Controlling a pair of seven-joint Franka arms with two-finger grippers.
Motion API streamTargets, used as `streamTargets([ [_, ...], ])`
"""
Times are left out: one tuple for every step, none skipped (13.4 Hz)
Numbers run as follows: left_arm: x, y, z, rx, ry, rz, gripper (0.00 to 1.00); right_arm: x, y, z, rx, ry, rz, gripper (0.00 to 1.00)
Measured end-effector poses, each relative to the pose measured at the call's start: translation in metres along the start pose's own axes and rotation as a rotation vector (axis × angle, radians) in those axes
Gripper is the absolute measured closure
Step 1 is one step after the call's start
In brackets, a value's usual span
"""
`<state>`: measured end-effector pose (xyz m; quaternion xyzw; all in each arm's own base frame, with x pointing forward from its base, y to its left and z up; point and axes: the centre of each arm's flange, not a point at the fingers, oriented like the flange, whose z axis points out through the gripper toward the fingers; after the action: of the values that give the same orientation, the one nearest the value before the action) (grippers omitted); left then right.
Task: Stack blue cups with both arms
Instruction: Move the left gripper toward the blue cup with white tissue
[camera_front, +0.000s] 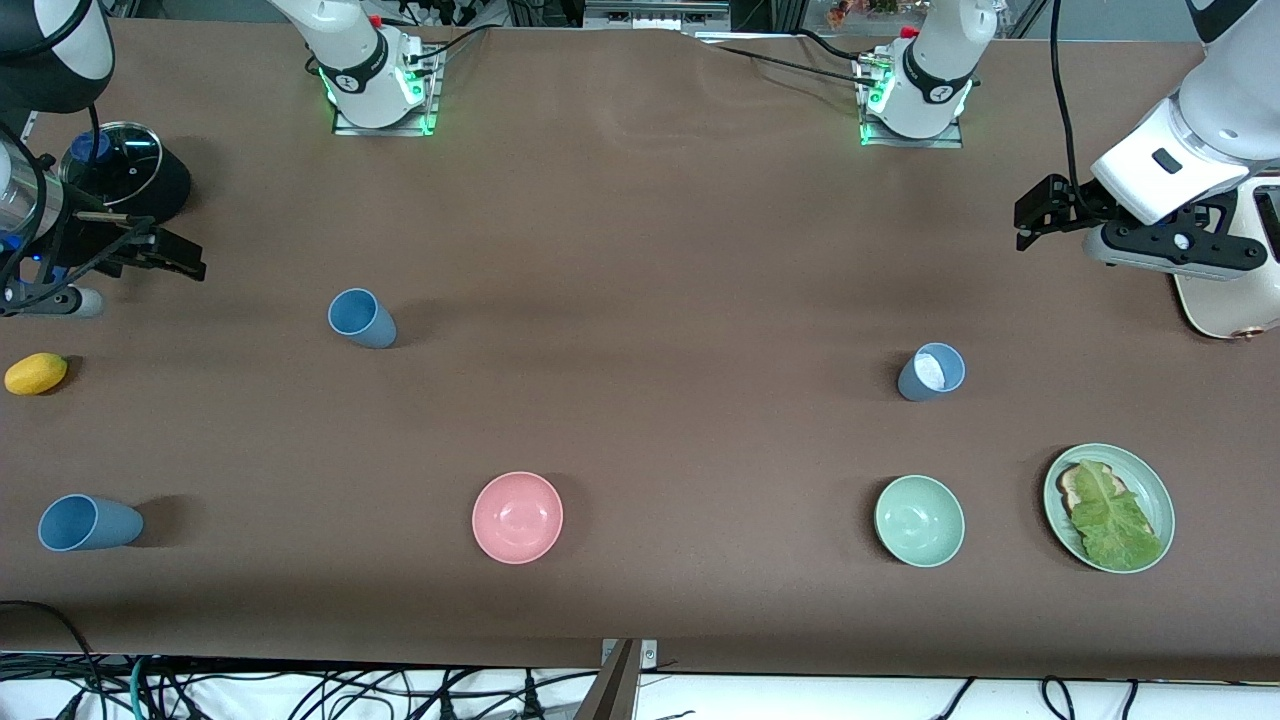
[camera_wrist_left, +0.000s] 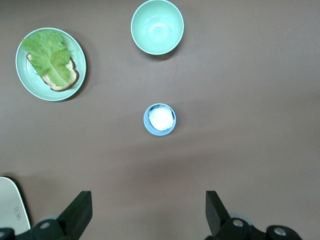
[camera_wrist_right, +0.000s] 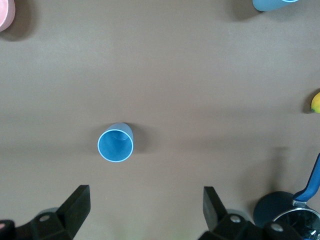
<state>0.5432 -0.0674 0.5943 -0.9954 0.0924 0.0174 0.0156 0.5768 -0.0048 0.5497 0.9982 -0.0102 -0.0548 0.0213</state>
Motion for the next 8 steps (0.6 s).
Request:
streamTargets([
  [0.0, -0.001, 0.0, 0.0, -0.001, -0.002, 0.0, 0.0, 0.0, 0.0, 0.0, 0.0, 0.0, 0.0],
  [0.0, -0.003, 0.0, -0.002, -0.001, -0.005, 0.0, 0.0, 0.0, 0.0, 0.0, 0.0, 0.0, 0.0],
  [0.0, -0.005, 0.0, -0.007, -0.001, -0.011, 0.0, 0.0, 0.0, 0.0, 0.0, 0.0, 0.0, 0.0],
  [-0.001, -0.008, 0.001, -0.012, -0.001, -0.02, 0.0, 0.0, 0.0, 0.0, 0.0, 0.0, 0.0, 0.0],
  [-0.001, -0.012, 0.001, -0.013, -0.004, -0.03, 0.0, 0.0, 0.0, 0.0, 0.0, 0.0, 0.0, 0.0],
  [-0.002, -0.015, 0.003, -0.015, -0.008, -0.037, 0.0, 0.0, 0.0, 0.0, 0.0, 0.0, 0.0, 0.0],
  [-0.002, -0.018, 0.005, -0.015, -0.013, -0.043, 0.0, 0.0, 0.0, 0.0, 0.0, 0.0, 0.0, 0.0],
  [-0.002, -0.02, 0.008, -0.016, -0.02, -0.049, 0.0, 0.0, 0.0, 0.0, 0.0, 0.0, 0.0, 0.0],
])
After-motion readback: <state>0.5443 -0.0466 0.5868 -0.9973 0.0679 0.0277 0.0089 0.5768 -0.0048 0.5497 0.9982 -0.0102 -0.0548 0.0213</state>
